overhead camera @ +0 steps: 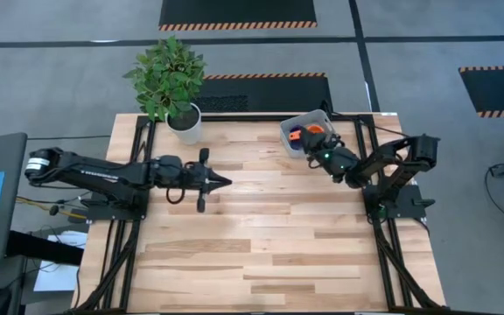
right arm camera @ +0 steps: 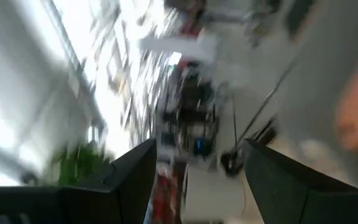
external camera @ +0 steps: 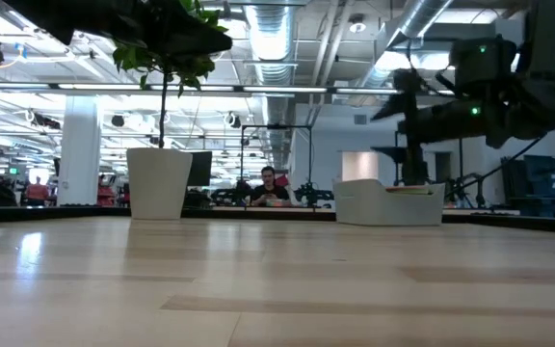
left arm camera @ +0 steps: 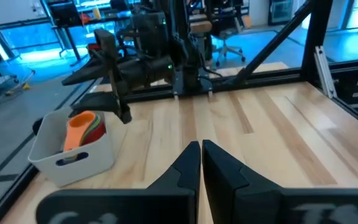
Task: Nest measuring cups in basket
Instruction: Return to Home Position
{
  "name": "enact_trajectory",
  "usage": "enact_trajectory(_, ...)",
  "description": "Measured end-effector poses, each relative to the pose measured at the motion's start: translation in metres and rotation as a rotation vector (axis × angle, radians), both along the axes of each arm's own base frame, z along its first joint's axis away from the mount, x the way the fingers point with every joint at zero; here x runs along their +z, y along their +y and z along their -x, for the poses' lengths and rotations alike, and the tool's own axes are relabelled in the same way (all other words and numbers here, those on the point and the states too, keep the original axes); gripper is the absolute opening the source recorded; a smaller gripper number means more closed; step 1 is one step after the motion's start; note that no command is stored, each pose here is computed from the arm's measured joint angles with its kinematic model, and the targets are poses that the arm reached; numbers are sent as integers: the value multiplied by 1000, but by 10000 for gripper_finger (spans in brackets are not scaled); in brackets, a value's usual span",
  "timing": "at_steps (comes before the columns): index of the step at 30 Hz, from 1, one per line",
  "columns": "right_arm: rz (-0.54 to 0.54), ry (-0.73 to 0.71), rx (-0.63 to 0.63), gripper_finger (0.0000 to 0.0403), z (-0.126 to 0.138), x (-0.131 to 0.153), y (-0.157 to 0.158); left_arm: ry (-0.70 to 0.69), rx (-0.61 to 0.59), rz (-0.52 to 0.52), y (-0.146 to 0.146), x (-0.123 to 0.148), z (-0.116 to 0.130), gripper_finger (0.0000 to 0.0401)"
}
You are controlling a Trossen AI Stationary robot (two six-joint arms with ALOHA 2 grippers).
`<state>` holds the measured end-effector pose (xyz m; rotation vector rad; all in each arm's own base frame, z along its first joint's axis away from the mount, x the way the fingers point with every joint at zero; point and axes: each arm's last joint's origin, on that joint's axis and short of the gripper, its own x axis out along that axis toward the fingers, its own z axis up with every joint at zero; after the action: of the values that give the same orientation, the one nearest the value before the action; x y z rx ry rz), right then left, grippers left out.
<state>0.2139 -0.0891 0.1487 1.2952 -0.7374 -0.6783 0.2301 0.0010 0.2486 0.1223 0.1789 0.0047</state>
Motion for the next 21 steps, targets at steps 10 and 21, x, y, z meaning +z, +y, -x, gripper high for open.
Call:
enact_trajectory(10,499,173,410,260,-49,36,38,-38,-17,-14,-1,2,2,6)
enact_trajectory(21,987,183,558,260,-49,69,89,-245,-5,28,0,-6,36,6)
